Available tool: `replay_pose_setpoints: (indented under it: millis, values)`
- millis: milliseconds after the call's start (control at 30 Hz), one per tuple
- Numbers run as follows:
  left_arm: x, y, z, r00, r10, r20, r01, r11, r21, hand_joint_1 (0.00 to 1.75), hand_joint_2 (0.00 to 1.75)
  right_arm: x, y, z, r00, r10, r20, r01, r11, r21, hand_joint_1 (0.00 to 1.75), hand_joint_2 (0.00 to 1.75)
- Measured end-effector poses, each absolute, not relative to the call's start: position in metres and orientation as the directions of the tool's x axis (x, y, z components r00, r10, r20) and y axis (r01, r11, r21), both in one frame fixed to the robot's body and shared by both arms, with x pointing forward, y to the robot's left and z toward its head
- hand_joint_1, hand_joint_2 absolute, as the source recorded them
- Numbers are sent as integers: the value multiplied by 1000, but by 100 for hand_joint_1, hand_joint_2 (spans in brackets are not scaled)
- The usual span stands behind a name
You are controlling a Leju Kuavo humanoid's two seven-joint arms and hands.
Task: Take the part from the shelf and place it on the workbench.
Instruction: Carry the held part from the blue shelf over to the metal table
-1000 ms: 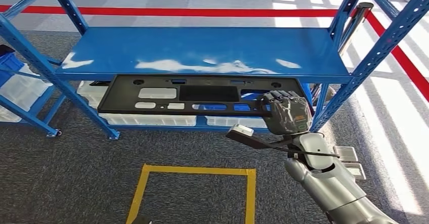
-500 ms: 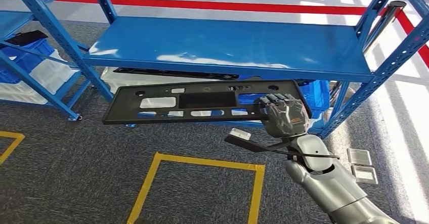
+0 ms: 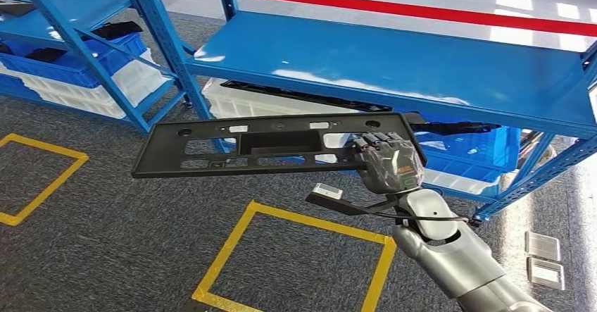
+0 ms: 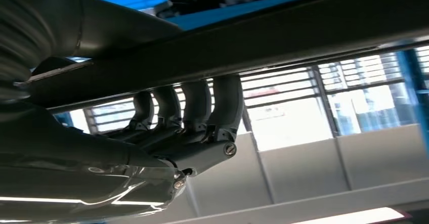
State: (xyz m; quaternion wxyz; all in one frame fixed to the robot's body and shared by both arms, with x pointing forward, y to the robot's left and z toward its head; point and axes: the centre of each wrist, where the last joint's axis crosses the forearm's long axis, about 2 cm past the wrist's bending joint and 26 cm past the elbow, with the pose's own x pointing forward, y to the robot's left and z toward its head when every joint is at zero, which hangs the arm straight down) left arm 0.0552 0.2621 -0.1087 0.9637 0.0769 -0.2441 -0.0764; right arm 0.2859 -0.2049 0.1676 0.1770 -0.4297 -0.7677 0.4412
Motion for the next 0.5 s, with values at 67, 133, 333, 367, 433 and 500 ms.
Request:
replay_pose_setpoints:
  millis: [67, 133, 333, 367, 433, 500]
  values:
    - [55, 262, -109, 869, -184, 458, 109, 977, 185, 0, 175, 286, -205, 168, -568, 816, -107, 504, 242, -829, 175, 175]
    - [55, 262, -109, 870, -184, 458, 109, 977, 185, 0, 175, 286, -205, 168, -569, 816, -108, 504, 242, -829, 175, 175]
    - [54, 262, -109, 871, -183, 456, 108, 977, 184, 0, 175, 286, -204, 168, -570, 814, -108, 505, 244, -828, 175, 175]
    - [54, 262, -109, 871, -182, 456, 108, 977, 184, 0, 175, 286, -204, 168, -571, 814, -108, 505, 244, -828, 175, 175]
    - [54, 262, -109, 871, -182, 456, 108, 977, 184, 0, 175, 286, -204, 168, -571, 814, -108, 505, 245, -828, 175, 175]
    - [54, 262, -109, 871, -182, 456, 107, 977, 184, 0, 175, 285, -203, 168, -572, 813, -108, 504, 245, -828, 175, 175]
